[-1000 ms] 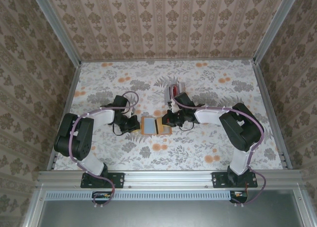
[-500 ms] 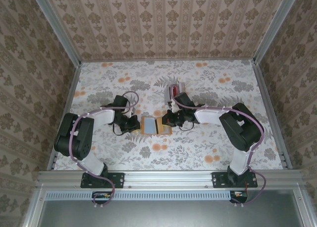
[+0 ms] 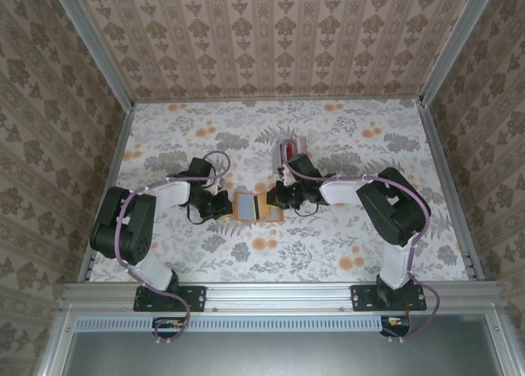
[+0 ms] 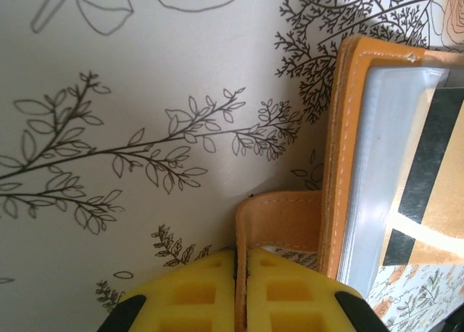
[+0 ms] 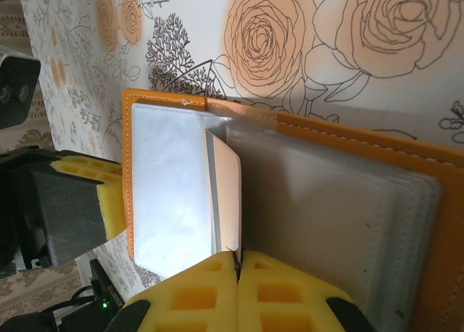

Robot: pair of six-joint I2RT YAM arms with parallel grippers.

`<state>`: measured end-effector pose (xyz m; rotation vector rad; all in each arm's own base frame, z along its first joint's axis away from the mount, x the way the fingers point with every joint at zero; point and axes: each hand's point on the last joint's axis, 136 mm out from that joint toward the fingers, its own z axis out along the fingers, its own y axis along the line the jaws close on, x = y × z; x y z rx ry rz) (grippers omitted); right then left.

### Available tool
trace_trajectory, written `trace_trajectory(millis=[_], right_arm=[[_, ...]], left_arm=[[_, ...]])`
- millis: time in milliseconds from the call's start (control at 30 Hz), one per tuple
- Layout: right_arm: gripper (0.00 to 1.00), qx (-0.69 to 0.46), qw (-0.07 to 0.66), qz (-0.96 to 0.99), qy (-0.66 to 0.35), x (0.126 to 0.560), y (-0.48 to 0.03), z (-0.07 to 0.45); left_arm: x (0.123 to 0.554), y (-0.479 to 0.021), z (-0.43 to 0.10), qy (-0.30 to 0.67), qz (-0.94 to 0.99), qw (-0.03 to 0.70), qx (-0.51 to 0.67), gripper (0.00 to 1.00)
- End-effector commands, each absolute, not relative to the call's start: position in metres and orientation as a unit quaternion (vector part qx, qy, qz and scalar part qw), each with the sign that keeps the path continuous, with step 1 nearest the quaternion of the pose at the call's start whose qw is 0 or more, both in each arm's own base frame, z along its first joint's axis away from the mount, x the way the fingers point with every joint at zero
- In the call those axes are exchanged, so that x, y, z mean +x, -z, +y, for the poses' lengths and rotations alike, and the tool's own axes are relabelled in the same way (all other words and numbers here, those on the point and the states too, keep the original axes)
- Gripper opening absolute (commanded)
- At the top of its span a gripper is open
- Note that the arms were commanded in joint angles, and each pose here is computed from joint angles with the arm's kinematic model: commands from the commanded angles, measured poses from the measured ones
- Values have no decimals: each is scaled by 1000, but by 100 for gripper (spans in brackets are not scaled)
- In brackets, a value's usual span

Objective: Put the credit cards into the card holder

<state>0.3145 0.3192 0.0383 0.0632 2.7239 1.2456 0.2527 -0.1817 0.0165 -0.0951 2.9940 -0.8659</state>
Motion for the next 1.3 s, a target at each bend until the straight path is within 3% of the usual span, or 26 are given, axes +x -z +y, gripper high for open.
trace_trajectory(millis=[0, 500, 1267], right_arm=[[2, 24, 67, 908, -412, 317, -28, 324], [2, 23, 87, 908, -409, 332, -30, 329], [3, -44, 91, 937, -333, 308, -26, 351]], left_arm=[[253, -7, -193, 283, 959, 8, -15, 1], [254, -8, -197, 282, 959, 9, -7, 0], [258, -12, -201, 266, 964, 11, 7, 0]])
